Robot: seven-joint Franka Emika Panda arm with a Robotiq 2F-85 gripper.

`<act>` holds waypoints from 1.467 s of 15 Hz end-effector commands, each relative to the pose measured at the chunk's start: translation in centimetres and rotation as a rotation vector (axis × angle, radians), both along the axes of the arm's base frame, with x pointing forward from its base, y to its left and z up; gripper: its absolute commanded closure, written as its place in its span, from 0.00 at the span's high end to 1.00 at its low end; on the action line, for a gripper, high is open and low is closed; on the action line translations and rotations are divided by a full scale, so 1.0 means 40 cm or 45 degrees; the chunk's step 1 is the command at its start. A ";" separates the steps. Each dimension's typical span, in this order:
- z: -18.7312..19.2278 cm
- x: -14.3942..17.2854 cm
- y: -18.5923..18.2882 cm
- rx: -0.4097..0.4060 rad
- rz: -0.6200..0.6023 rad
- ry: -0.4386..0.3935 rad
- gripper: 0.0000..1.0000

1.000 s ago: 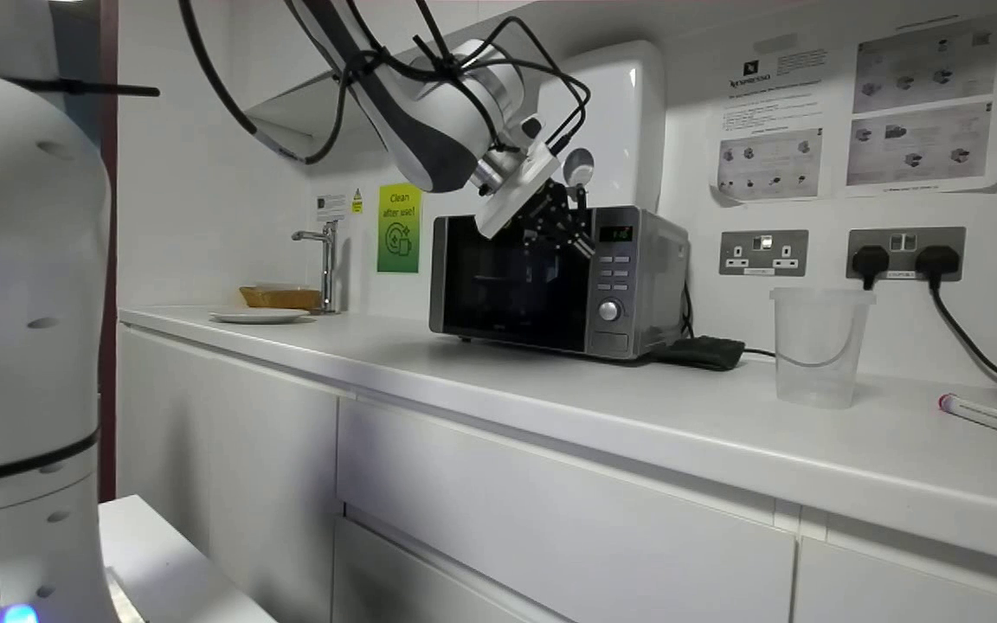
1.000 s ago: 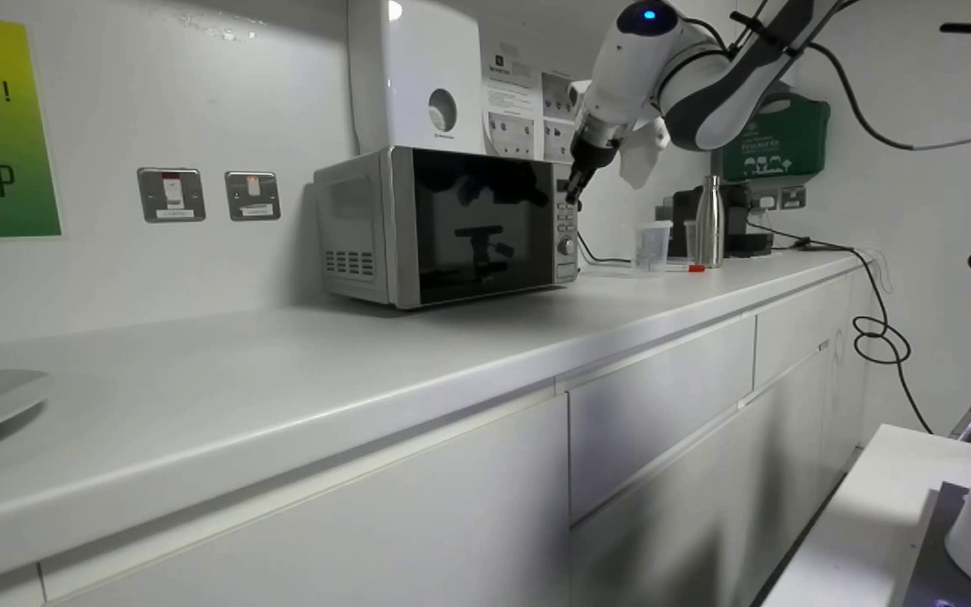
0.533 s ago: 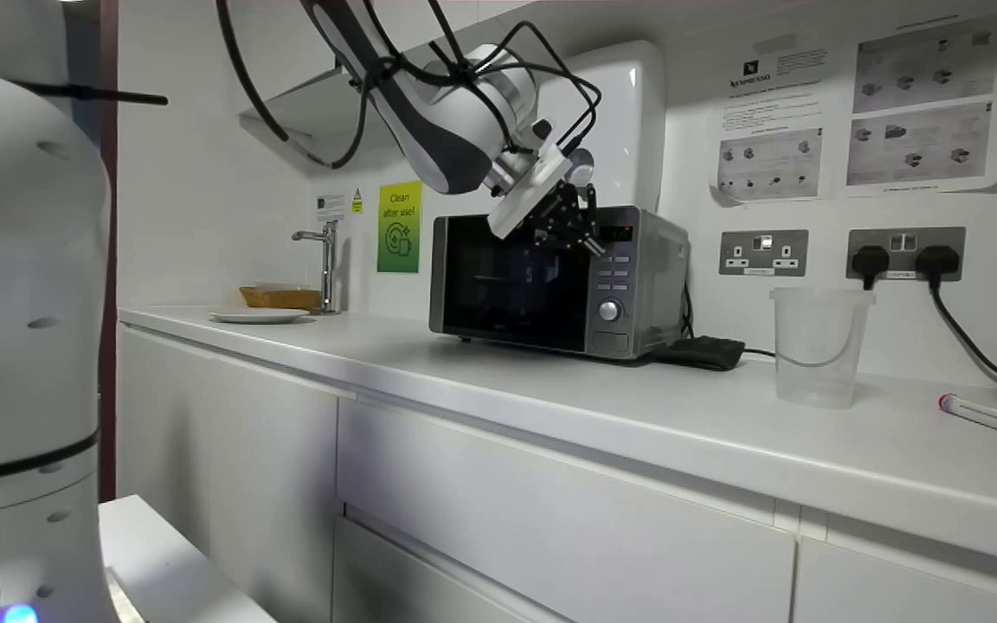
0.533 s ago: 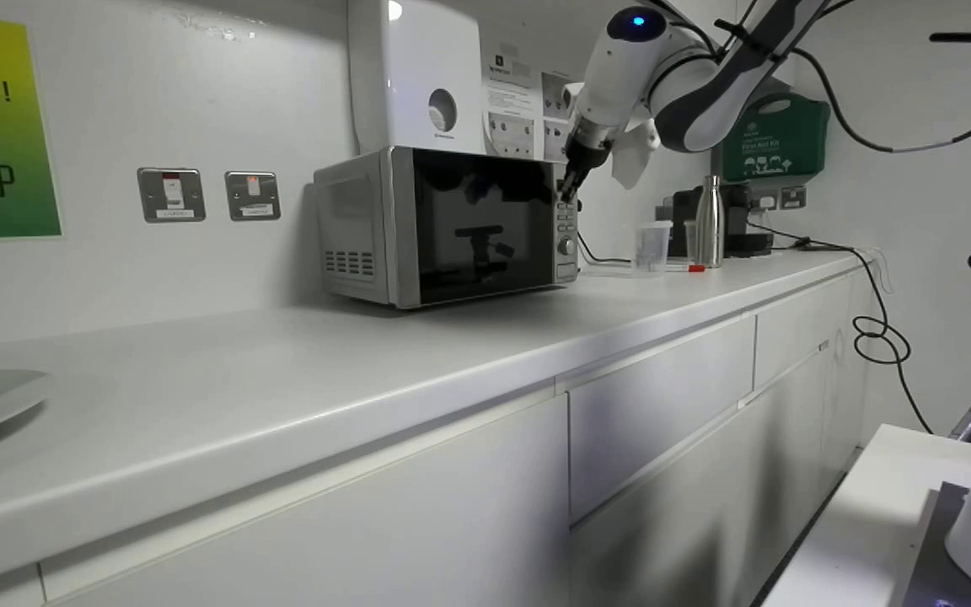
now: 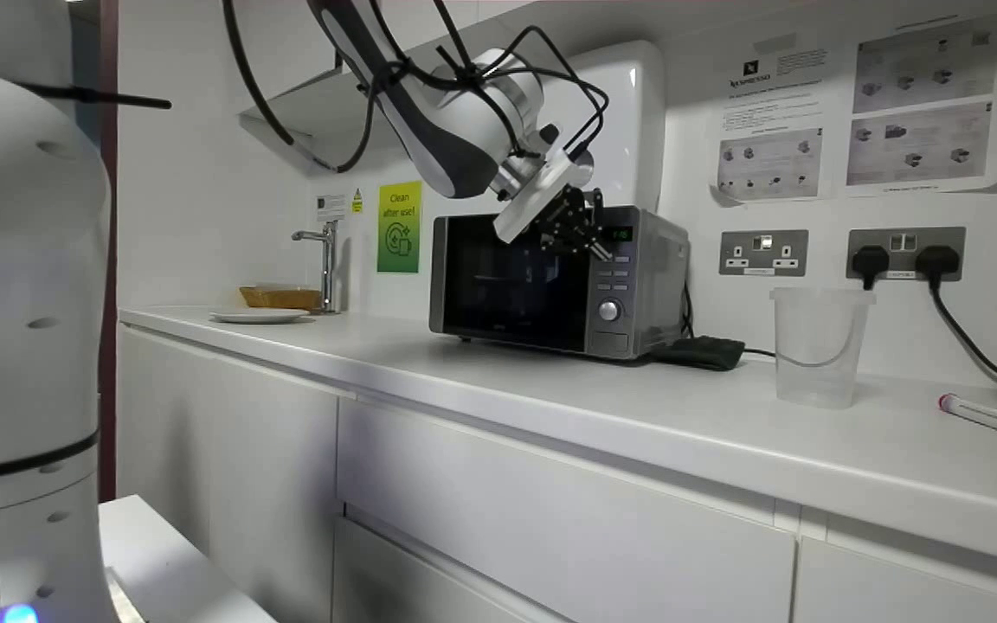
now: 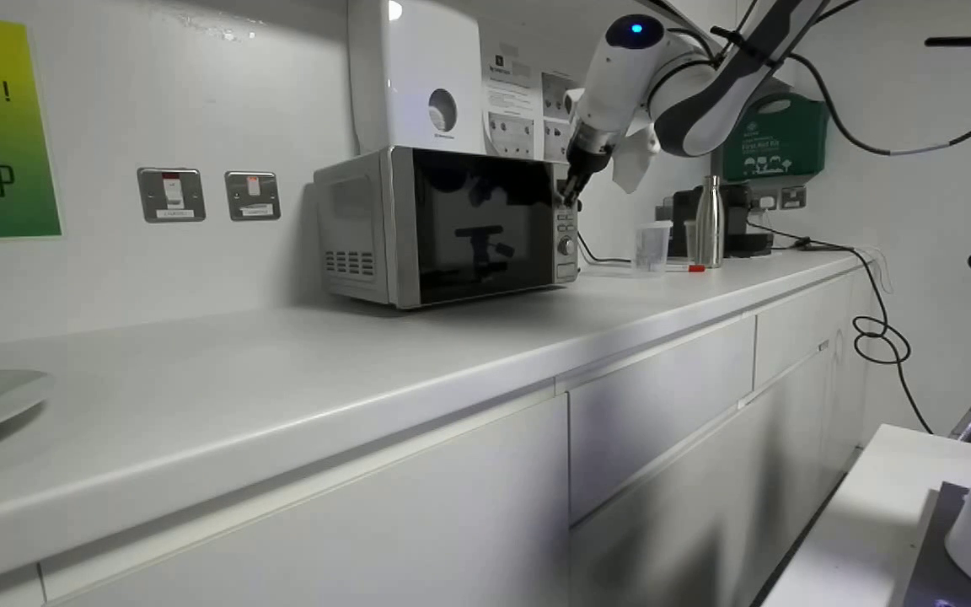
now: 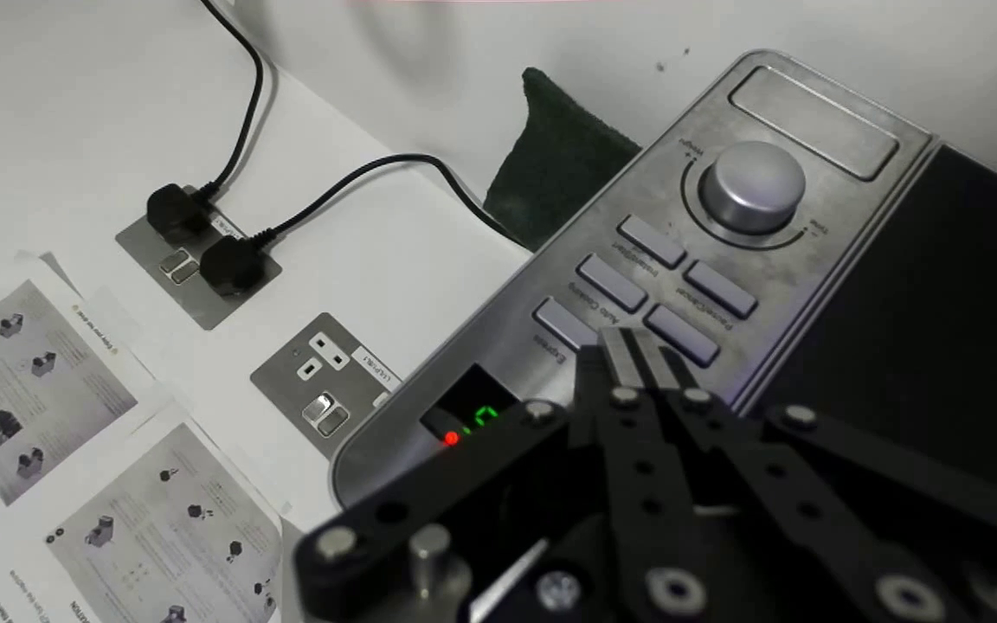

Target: Press the button on the microwave

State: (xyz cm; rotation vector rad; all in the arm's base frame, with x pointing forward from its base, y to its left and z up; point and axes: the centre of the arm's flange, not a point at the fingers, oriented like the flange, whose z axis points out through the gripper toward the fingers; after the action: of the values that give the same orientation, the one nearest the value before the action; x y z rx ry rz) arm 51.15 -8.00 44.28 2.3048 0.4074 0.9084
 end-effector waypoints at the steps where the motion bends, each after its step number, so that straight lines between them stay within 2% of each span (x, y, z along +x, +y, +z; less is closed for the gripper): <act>1: -0.008 0.033 -0.010 0.031 0.007 -0.030 0.00; 11: -0.005 0.053 -0.006 0.031 0.007 -0.041 0.00; 19: -0.002 0.089 0.012 -0.010 0.026 -0.028 0.00; 22: 0.006 0.055 0.015 0.000 0.027 -0.031 0.00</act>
State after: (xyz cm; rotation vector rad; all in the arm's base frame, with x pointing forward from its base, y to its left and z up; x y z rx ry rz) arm 51.61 -8.00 43.90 2.3113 0.3984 0.9065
